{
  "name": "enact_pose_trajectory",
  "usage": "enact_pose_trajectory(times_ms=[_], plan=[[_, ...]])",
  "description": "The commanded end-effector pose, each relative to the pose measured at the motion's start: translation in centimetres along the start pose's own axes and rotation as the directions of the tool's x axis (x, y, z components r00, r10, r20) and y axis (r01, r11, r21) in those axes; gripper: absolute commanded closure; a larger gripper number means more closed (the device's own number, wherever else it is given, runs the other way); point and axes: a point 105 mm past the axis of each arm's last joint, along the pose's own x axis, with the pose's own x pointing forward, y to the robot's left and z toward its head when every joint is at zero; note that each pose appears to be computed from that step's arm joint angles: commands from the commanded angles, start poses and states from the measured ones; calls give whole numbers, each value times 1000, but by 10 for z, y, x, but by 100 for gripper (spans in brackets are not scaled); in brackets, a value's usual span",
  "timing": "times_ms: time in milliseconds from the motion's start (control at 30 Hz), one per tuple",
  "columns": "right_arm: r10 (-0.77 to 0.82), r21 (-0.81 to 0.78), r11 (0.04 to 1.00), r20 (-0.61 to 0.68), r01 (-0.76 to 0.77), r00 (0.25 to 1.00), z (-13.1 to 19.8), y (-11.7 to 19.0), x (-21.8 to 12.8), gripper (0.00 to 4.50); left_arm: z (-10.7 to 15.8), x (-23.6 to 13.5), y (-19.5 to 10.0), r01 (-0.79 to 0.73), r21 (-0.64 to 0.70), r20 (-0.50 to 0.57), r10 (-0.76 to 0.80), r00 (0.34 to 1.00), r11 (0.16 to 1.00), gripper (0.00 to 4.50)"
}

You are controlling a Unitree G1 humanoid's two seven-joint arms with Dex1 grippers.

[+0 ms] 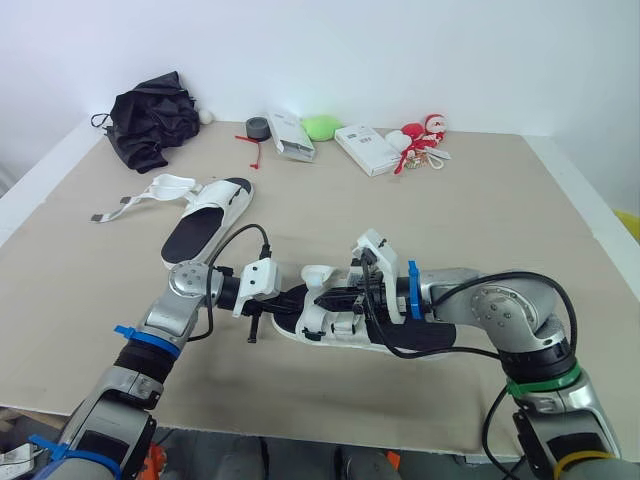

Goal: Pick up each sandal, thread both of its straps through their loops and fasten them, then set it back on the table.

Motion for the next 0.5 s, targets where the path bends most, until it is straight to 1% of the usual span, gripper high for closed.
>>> enact_pose_trajectory(times_ms=[33,133,200,300,367,500], plan=[[60,-95,994,-5,-60,998,-1,14,-2,438,-43,6,-26,65,-148,-132,-84,988,987,450],[84,-162,983,-6,-84,996,-2,18,-8,438,-43,5,-27,65,-148,-134,-85,987,987,450],[99,-234,967,-28,-103,995,-6,22,-10,438,-43,5,-26,64,-147,-136,-84,987,987,450],[84,-306,947,-47,-95,995,-10,23,-7,438,-43,3,-26,62,-147,-138,-82,987,987,450],[61,-347,935,-35,-69,998,-6,21,-2,438,-43,3,-25,59,-146,-140,-80,987,987,450],[71,-391,918,1,-65,997,4,25,3,438,-44,2,-25,55,-146,-142,-76,987,988,450]])
